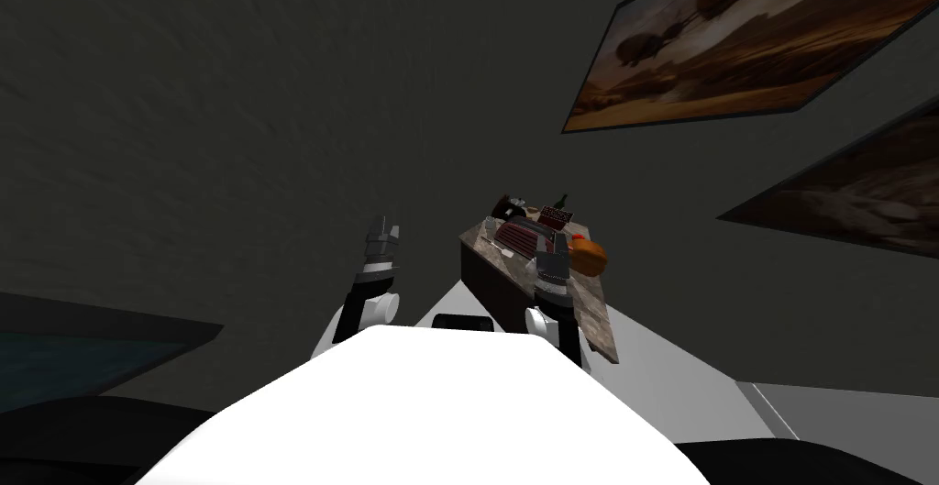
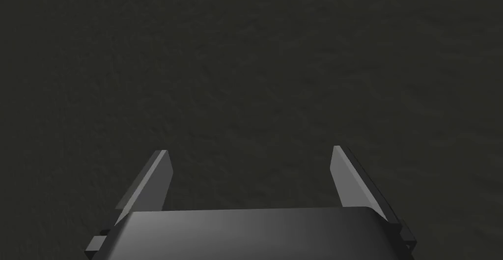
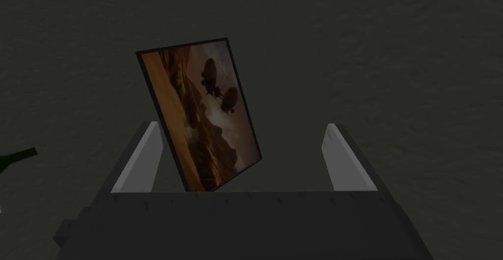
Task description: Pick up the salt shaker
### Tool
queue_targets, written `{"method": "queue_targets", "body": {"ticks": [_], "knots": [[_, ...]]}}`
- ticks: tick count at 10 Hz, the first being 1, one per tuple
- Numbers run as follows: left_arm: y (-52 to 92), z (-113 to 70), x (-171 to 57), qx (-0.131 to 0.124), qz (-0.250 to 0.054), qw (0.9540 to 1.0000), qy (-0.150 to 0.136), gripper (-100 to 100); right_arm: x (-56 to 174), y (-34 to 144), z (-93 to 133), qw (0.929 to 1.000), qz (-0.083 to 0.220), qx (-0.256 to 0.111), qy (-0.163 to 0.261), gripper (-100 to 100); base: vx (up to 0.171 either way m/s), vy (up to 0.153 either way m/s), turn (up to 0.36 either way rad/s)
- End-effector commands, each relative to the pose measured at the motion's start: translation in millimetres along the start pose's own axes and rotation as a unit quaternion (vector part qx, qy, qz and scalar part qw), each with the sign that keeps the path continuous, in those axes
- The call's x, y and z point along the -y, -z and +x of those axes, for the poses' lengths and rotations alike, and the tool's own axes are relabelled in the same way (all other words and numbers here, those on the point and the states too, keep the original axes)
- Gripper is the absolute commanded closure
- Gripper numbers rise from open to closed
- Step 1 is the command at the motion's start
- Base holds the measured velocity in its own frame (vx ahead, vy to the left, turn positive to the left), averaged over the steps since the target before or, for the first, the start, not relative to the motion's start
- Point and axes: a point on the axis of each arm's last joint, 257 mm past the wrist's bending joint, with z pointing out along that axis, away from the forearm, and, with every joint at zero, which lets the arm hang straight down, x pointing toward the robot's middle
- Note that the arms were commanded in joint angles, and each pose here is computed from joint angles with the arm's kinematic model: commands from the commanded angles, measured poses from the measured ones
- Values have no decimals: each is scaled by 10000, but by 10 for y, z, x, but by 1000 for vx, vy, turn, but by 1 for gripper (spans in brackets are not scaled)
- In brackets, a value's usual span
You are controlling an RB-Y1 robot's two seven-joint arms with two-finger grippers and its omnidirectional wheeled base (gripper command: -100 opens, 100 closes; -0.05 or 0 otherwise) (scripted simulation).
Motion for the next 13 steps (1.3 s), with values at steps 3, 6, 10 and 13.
{"method": "queue_targets", "body": {"ticks": [3, 6, 10, 13], "knots": [[0, 0, 0, 0, 0, 10000, 0, 0, 159, 57, 111, 9984, 137, -471, 297, -100, -45, -10, -21], [0, 0, 0, 0, 0, 10000, 0, 0, 333, 130, 182, 9946, 272, -821, 579, -100, -82, -10, -24], [0, 0, 0, 0, 0, 10000, 0, 0, 592, 251, 240, 9857, 447, -1278, 1004, -100, -94, -20, -19], [0, 0, 0, 0, 0, 10000, 0, 0, 802, 355, 249, 9756, 582, -1617, 1367, -100, -95, -19, -10]]}}
